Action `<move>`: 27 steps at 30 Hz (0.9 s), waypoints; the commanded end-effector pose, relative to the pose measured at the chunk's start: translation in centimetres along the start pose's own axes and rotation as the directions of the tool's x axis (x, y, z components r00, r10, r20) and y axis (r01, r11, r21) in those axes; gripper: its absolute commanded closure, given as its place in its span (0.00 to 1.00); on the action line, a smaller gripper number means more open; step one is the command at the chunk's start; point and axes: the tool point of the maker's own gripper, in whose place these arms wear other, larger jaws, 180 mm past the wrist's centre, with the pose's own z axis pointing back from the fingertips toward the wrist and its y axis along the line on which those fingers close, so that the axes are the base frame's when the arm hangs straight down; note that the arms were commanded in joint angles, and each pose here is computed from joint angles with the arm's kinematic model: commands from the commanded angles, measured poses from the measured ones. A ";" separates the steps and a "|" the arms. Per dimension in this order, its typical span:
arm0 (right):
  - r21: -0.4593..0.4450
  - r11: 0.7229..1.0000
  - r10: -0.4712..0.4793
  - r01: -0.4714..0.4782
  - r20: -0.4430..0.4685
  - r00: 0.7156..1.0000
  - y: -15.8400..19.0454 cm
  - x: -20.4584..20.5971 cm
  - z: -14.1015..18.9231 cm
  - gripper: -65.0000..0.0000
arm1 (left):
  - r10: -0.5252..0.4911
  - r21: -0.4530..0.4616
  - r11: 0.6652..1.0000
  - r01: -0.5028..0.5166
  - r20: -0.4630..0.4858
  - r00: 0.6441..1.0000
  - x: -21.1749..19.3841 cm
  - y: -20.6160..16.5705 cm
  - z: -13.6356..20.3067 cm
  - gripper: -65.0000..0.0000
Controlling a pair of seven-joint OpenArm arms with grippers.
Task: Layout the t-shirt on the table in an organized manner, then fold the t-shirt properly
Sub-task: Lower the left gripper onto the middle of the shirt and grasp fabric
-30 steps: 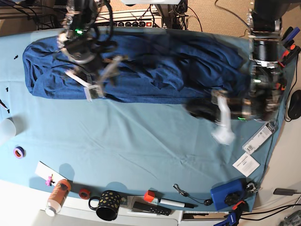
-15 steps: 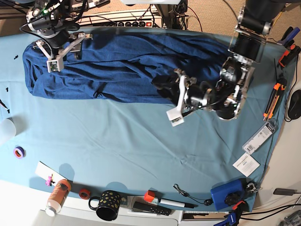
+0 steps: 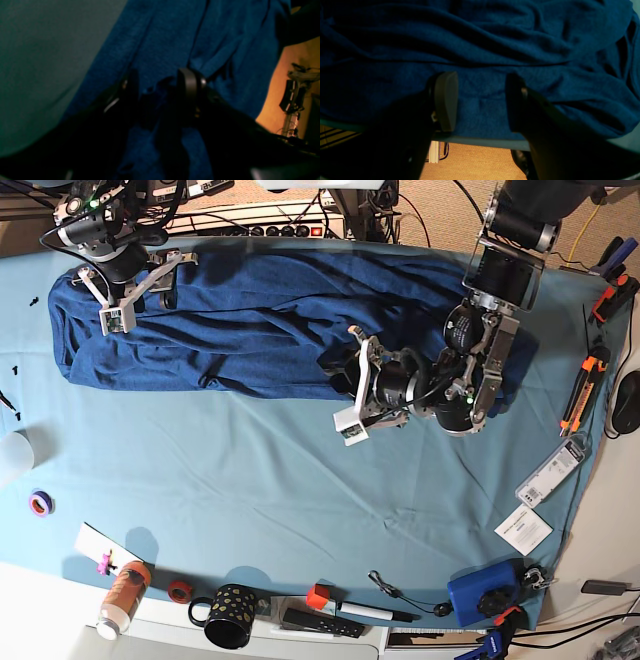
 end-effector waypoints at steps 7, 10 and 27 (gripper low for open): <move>0.003 1.000 0.007 -0.007 0.042 0.999 0.0 1.0 0.3 0.54 | -0.050 0.061 0.997 0.051 -0.012 0.999 0.7 1.2 0.5 0.65; 0.006 1.000 0.013 -0.014 0.042 0.999 0.1 1.0 0.3 0.54 | -0.049 0.064 0.997 0.050 -0.016 0.999 0.6 1.3 0.6 0.66; 0.006 1.000 0.013 -0.014 0.057 0.998 0.1 1.3 0.3 0.54 | -0.059 0.078 0.995 0.059 -0.003 0.998 0.7 2.2 2.5 1.00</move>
